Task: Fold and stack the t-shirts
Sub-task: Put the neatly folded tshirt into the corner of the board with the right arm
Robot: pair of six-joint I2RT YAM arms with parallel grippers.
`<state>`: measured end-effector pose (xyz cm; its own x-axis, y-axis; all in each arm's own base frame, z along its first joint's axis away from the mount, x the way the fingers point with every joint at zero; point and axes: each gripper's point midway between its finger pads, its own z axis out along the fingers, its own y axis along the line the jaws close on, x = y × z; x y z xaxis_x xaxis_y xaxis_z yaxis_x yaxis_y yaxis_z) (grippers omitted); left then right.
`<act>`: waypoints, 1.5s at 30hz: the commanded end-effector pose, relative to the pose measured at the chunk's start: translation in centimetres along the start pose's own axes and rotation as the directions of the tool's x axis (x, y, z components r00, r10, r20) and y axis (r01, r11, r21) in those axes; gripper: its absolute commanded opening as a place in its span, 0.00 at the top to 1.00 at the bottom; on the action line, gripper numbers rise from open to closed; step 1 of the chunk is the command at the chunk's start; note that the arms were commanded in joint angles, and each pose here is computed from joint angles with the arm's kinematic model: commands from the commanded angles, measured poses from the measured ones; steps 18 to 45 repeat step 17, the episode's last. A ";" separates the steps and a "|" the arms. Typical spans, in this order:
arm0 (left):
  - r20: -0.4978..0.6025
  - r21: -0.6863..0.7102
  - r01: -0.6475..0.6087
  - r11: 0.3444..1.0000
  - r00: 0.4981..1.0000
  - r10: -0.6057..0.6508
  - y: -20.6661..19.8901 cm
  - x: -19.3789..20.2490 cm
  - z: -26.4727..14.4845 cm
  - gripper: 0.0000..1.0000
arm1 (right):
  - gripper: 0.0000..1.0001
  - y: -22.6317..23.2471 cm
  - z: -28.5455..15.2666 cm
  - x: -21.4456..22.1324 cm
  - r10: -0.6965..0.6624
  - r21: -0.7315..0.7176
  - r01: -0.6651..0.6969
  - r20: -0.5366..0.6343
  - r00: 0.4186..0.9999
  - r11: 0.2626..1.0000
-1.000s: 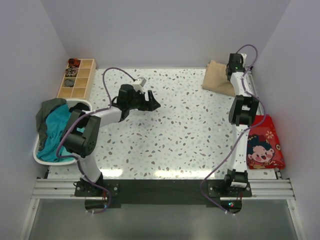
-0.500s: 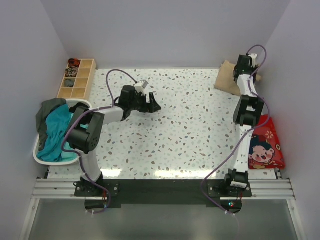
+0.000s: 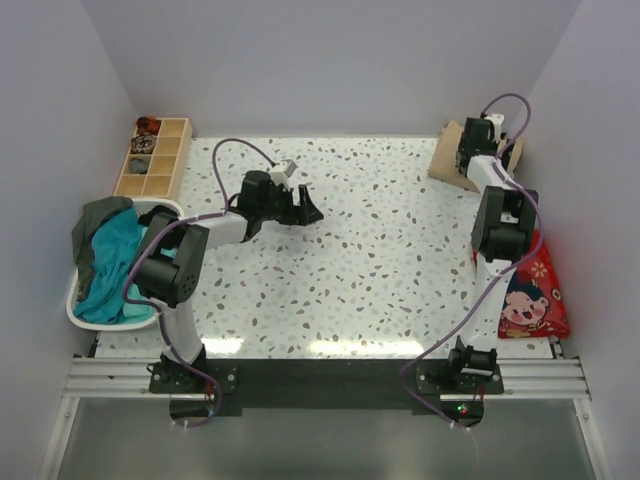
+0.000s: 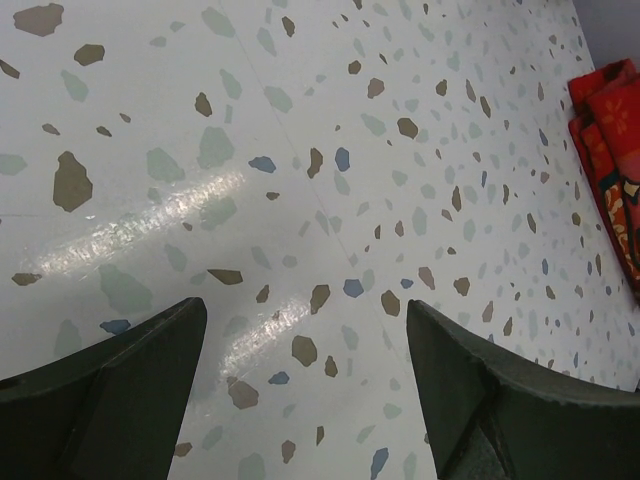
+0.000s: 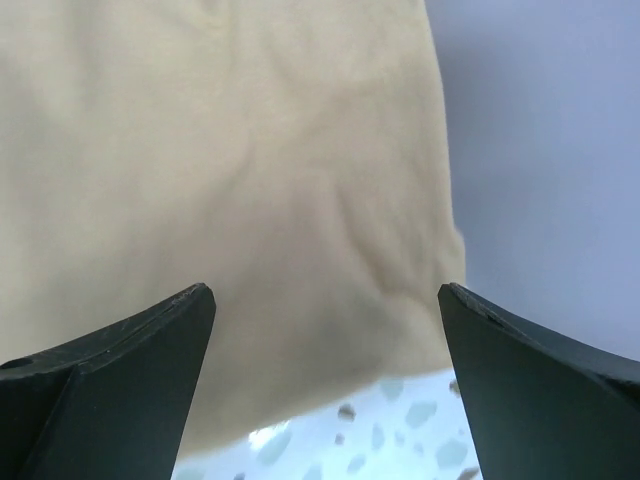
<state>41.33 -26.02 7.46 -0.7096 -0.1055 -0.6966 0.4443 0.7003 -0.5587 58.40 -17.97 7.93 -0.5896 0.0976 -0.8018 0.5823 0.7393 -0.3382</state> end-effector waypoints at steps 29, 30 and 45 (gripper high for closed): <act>0.299 -0.188 -0.119 0.975 0.939 0.172 -4.3 -6.3 -8.2 0.14 | 0.01 7.4 -25.3 4.3 -0.024 -0.448 0.062 0.089 0.996 0.892; 0.299 -0.188 -0.119 0.975 0.939 0.172 -4.3 -6.3 -8.2 0.14 | 0.01 7.4 -25.3 4.3 -0.024 -0.448 0.062 0.089 0.996 0.892; 0.299 -0.188 -0.119 0.975 0.939 0.172 -4.3 -6.3 -8.2 0.14 | 0.01 7.4 -25.3 4.3 -0.024 -0.448 0.062 0.089 0.996 0.892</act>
